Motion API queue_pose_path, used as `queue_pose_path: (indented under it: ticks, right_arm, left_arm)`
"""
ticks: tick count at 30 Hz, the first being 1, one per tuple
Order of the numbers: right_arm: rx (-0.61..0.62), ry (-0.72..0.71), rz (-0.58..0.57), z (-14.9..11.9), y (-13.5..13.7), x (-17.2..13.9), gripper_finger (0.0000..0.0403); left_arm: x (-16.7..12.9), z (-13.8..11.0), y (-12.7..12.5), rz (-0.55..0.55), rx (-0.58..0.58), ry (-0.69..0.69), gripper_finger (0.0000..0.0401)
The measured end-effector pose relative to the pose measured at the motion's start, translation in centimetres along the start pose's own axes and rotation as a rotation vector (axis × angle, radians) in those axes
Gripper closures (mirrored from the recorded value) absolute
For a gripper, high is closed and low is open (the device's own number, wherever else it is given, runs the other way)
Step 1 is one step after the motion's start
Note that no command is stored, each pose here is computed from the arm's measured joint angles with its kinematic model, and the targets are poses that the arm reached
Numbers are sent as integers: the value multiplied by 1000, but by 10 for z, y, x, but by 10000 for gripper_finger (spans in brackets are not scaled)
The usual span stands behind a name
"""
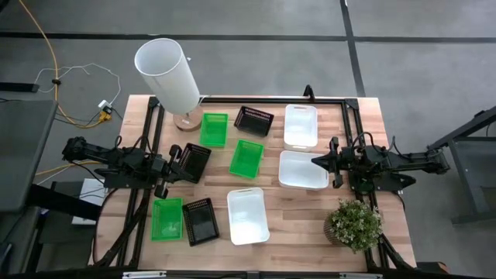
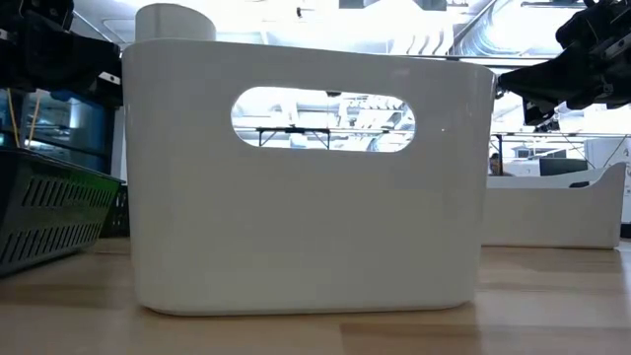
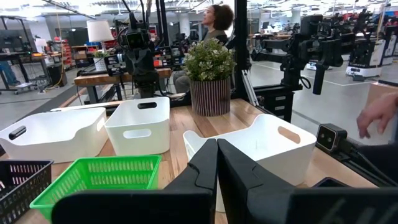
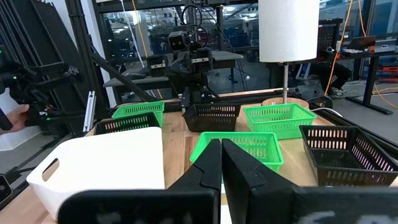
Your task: Stack baskets by color
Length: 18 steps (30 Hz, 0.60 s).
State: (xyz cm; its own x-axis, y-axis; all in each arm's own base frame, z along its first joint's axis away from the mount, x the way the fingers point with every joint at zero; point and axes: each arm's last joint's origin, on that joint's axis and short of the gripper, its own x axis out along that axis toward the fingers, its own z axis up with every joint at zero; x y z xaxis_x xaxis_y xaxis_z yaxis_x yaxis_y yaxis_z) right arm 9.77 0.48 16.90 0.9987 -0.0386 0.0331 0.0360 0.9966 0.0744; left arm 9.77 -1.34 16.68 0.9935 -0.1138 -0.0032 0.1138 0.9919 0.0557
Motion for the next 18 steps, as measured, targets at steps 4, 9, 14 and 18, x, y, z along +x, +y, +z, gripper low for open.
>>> queue_pose_path:
  ticks: [4,9,14,18]
  right_arm:
    - [0,0,0,0,0,0,402]
    - [0,0,0,0,0,0,402]
    - [0,0,0,0,0,0,402]
    - [0,0,0,0,0,0,402]
  left_arm:
    - [0,0,0,0,0,0,401]
    - [0,0,0,0,0,0,401]
    - [0,0,0,2,15,0,401]
    - [0,0,0,8,44,1,401]
